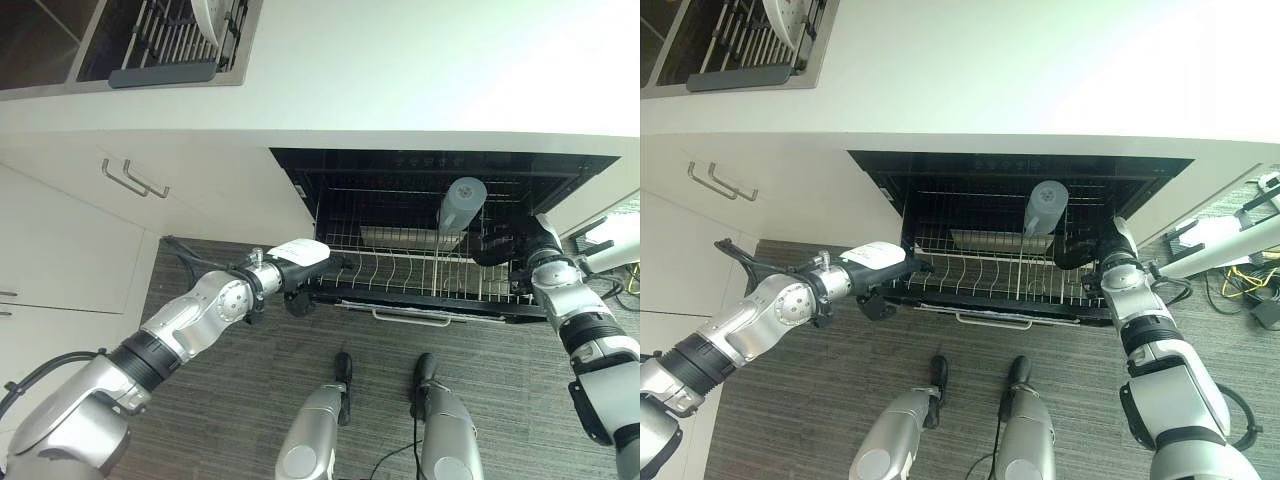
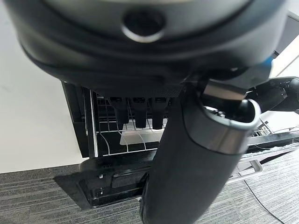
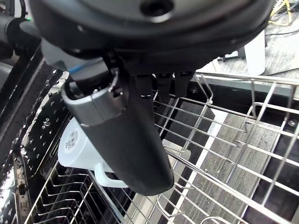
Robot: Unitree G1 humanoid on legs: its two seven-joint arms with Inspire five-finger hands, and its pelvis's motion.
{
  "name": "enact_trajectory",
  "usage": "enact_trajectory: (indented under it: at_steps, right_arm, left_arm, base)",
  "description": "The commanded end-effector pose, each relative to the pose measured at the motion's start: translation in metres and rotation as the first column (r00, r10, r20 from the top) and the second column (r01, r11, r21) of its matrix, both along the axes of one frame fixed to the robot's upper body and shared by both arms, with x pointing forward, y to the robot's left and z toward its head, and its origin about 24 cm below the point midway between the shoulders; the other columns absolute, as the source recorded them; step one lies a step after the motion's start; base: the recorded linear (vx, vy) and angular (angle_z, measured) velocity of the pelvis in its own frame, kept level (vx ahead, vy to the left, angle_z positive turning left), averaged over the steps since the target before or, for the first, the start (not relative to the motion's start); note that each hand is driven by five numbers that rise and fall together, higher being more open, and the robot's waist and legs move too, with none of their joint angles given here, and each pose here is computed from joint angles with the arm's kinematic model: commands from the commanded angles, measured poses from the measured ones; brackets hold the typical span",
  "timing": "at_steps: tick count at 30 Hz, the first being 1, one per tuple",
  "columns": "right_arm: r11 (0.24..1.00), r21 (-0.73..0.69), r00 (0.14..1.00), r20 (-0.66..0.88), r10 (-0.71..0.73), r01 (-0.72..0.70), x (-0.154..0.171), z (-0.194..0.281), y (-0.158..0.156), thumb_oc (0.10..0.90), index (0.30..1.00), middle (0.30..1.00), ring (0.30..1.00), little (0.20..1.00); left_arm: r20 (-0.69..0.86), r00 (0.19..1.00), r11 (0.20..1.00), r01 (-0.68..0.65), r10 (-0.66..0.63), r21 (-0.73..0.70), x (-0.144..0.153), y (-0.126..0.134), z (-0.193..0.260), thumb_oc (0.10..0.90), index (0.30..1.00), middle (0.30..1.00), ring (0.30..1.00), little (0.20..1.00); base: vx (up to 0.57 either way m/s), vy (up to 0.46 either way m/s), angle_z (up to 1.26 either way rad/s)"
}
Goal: Place the dishes in the dishwasher.
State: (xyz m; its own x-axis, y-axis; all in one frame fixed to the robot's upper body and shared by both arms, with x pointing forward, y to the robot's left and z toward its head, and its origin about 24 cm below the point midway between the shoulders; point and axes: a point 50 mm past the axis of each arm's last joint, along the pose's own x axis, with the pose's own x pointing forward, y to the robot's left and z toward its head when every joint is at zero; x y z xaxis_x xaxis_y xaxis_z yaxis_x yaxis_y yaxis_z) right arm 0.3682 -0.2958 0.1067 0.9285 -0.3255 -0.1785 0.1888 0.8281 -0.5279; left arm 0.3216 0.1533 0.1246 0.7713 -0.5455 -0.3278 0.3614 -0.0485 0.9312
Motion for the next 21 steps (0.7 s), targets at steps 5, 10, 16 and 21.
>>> enact_trajectory:
  at_steps: [5,10,16,21]
  right_arm:
    - [0.973,0.230,0.957,0.284,-0.058,-0.009,0.002,0.032,0.006,0.800,0.900,0.900,0.900,0.900]
    - [0.938,0.337,0.918,0.392,-0.060,-0.083,-0.006,0.031,0.027,0.800,0.900,0.900,0.900,0.900]
    - [0.920,0.347,0.855,0.518,-0.025,-0.183,-0.036,0.025,0.057,0.800,0.900,0.900,0.900,0.900]
    - [0.906,0.353,0.818,0.575,-0.012,-0.235,-0.067,0.016,0.066,0.800,0.900,0.900,0.900,0.900]
  left_arm:
    - [0.147,0.989,0.992,0.025,-0.006,-0.125,-0.007,-0.009,0.020,0.800,0.900,0.900,0.900,0.900]
    - [0.146,0.989,0.991,0.002,0.018,-0.133,-0.013,-0.010,0.009,0.800,0.900,0.900,0.900,0.900]
    - [0.136,0.987,0.987,-0.059,0.080,-0.149,-0.023,-0.004,-0.013,0.800,0.900,0.900,0.900,0.900]
    - [0.116,0.982,0.977,-0.129,0.150,-0.169,-0.033,0.004,-0.035,0.800,0.900,0.900,0.900,0.900]
  base:
    - [0.01,0.032,-0.02]
    - [0.00,0.041,-0.08]
    - [0.00,0.029,-0.11]
    - [0.01,0.032,-0.11]
